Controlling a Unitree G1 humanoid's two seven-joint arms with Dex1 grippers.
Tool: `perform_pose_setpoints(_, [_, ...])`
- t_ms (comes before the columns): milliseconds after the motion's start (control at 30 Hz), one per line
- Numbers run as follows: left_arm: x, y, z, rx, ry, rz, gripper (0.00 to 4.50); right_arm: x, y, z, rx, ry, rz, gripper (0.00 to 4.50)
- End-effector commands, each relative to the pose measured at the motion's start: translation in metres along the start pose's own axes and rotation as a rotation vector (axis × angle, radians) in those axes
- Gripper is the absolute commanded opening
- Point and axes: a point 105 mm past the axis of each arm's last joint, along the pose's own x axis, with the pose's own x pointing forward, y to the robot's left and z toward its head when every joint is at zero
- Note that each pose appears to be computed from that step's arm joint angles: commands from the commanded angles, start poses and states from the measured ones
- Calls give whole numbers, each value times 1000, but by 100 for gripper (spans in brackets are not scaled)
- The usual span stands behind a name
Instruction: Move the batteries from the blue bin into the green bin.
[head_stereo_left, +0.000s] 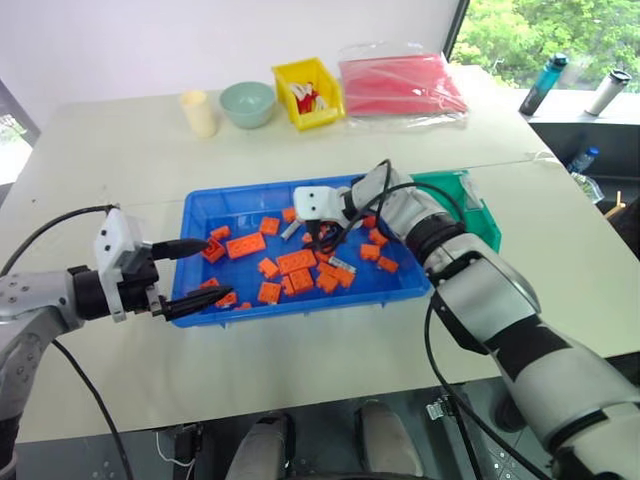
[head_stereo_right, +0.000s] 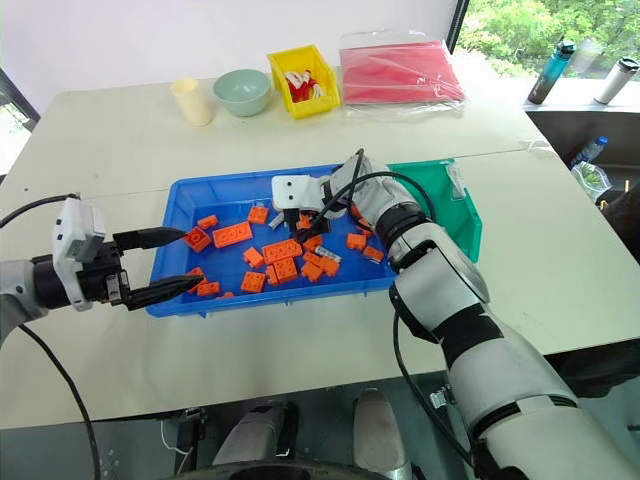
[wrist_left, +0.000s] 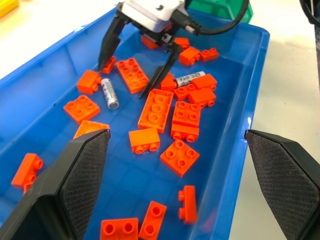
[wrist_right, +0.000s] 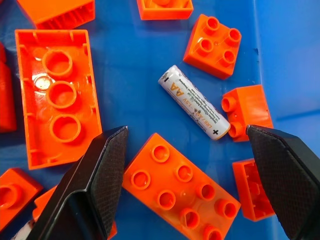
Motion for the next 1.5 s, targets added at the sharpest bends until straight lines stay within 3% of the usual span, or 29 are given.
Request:
perform_pose_setpoints(33, [-8,2,11,41,-15,34,450,-1,-8,18,-54,-38,-17,387])
perform_pose_setpoints(367, [-10,3,16,48,-29,60,450,12,-1,27,-70,-37,19,387])
perform_pose_setpoints(467, [-10,4,18,51,-32,64,450,15,4,20,-38,-10,33,311])
perform_pose_setpoints(533, [-10,5,19,52,-32,66,450,16,5,15,-18,9,34,209])
perform_pose_setpoints(600, [-10,6,19,53,-33,69,450,17,7,11,2,21,41,135])
perform_pose_setpoints(1267, [-4,12,23,68,-49,53,450,5,6,-11,29,92,50,135])
perform_pose_setpoints(1400, [-3,13,23,72,-50,53,450,6,7,-13,58,83,40,5])
perform_pose_setpoints(1500, [-3,14,23,73,-51,51,450,7,6,-9,74,58,25,4])
